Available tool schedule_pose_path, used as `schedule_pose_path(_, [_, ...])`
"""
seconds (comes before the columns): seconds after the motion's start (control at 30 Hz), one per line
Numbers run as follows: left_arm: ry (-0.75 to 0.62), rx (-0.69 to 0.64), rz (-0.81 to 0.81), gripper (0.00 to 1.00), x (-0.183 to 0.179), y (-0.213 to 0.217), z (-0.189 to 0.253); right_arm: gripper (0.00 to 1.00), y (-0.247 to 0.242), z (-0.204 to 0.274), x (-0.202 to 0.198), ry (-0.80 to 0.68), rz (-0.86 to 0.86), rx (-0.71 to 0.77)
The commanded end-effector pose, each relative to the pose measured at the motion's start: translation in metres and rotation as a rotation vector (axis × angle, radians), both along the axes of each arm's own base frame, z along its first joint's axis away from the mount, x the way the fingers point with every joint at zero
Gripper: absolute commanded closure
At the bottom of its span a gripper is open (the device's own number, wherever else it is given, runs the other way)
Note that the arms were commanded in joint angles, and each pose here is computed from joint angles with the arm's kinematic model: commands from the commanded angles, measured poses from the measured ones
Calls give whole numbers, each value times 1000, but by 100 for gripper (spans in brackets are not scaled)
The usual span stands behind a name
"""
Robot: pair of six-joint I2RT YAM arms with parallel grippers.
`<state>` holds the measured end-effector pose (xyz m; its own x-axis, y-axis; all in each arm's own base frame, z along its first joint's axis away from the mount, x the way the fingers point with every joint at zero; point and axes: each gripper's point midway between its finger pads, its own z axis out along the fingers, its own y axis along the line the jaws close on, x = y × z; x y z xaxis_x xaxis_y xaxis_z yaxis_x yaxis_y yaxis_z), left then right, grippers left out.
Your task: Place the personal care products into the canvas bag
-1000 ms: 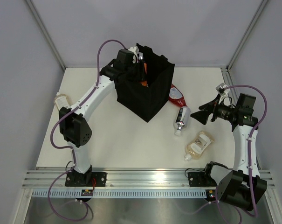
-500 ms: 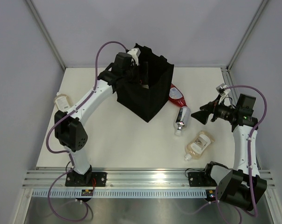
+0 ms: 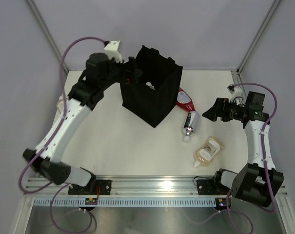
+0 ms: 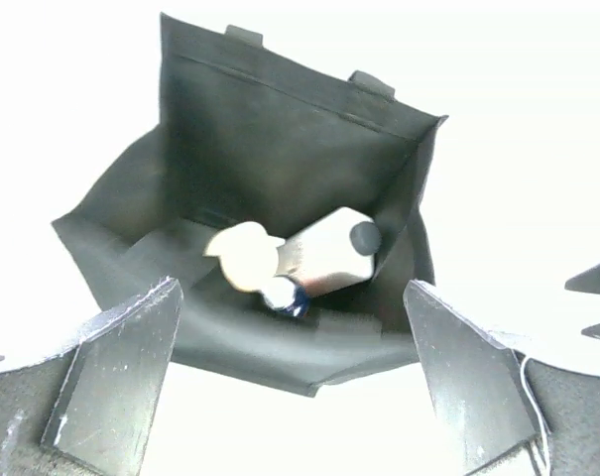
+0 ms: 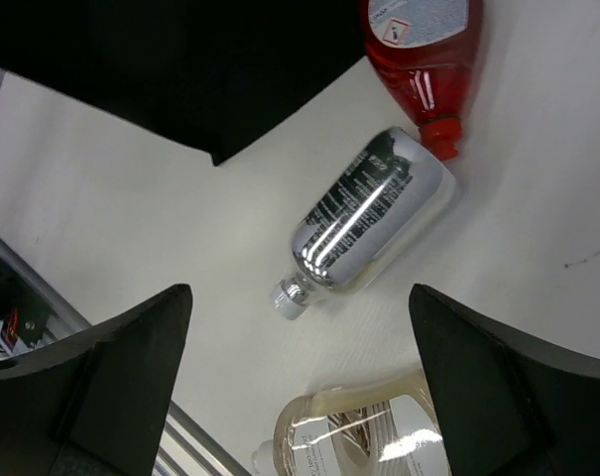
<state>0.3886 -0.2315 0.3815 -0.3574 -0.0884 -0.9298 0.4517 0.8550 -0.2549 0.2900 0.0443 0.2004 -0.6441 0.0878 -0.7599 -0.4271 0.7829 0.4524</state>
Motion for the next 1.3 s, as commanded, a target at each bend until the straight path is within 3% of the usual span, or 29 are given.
schedule_pose_path(0.0, [-111,-40,161,1,-33,56,35,1,-17,1,20,167,-290,36])
schedule_pose_path(0.03, [-52,-23,188,1,-36,67,2,1,-12,-3,22,193,-314,1])
schedule_pose_path(0.1, [-59,-52,223,1,-63,85,-3,1,-10,-11,29,199,-388,-52])
schedule_pose_path(0.13, [10,-20,246,1,-70,93,-43,1,-3,-18,31,212,-410,-75])
schedule_pose_path(0.2, [3,-59,300,1,-95,113,-53,0,4,-30,37,227,-430,-75])
schedule_pose_path(0.27, [72,-49,340,1,-109,124,-98,1,16,-49,41,286,-431,-57])
schedule_pose_path(0.37, [105,-68,352,1,-135,133,-127,0,15,-74,52,345,-495,-60])
schedule_pose_path(0.57, [147,-190,358,1,-165,136,-145,1,37,-115,60,477,-435,-76])
schedule_pose_path(0.77, [202,-322,369,1,-173,129,-164,1,57,-138,61,597,-390,-50])
schedule_pose_path(0.93, [240,-364,378,1,-173,125,-174,1,51,-162,57,692,-419,-138])
schedule_pose_path(1.07, [243,-367,381,1,-173,125,-174,18,36,-164,62,655,-431,-235])
schedule_pose_path(1.17, [249,-370,378,1,-173,124,-173,40,35,-165,59,649,-396,-240])
schedule_pose_path(1.2, [251,-371,376,1,-173,124,-173,53,35,-161,61,634,-384,-228])
schedule_pose_path(1.27, [258,-375,369,1,-174,122,-174,63,27,-155,65,626,-383,-193])
